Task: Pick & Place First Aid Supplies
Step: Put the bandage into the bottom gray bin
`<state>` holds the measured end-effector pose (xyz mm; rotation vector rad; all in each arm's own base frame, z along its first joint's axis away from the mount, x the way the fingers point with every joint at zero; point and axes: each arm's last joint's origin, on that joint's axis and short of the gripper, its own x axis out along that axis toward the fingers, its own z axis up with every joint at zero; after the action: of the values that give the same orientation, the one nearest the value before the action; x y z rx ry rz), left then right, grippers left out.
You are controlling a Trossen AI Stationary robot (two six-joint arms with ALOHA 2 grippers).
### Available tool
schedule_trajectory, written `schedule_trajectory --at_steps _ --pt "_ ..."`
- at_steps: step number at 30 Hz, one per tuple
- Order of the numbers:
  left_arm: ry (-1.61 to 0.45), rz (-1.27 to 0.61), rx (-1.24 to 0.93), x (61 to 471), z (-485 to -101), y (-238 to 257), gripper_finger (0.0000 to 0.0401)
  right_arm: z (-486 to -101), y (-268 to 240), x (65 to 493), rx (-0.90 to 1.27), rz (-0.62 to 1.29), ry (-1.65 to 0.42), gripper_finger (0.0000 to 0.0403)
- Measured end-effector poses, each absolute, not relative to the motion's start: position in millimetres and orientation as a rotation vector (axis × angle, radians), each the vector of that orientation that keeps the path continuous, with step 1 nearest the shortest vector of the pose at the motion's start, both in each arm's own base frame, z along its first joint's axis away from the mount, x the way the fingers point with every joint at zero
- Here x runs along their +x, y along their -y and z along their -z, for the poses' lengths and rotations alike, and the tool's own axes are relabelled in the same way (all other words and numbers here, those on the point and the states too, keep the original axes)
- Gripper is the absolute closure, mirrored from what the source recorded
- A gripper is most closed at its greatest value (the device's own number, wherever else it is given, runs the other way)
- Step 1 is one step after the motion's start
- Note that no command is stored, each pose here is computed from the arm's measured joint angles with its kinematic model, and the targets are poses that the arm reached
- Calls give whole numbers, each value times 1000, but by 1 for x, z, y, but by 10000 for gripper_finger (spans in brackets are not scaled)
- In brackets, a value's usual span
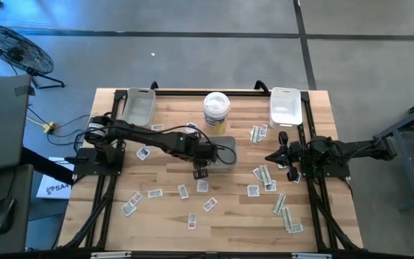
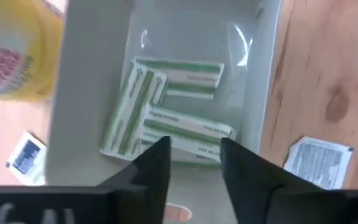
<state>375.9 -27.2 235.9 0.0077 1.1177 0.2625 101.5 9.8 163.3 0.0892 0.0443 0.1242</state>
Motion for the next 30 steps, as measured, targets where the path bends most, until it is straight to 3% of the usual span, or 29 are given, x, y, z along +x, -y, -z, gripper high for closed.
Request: schedule_trajectory --at_steps 4,12,19,26,30 --pt "-1079 -251 -18 374 -272 36 238 -163 -10 102 86 -114 -53 398" --pt "-1100 -155 30 336 -343 85 236 -164 -10 102 40 -116 -33 398" --pt "-1111 -207 75 274 -347 105 235 -183 -10 101 32 -118 161 398" --pt "-975 -282 32 212 -324 99 235 -195 -7 98 19 -40 297 398" --pt "-852 -313 19 189 -308 89 235 -197 -5 100 120 7 307 399"
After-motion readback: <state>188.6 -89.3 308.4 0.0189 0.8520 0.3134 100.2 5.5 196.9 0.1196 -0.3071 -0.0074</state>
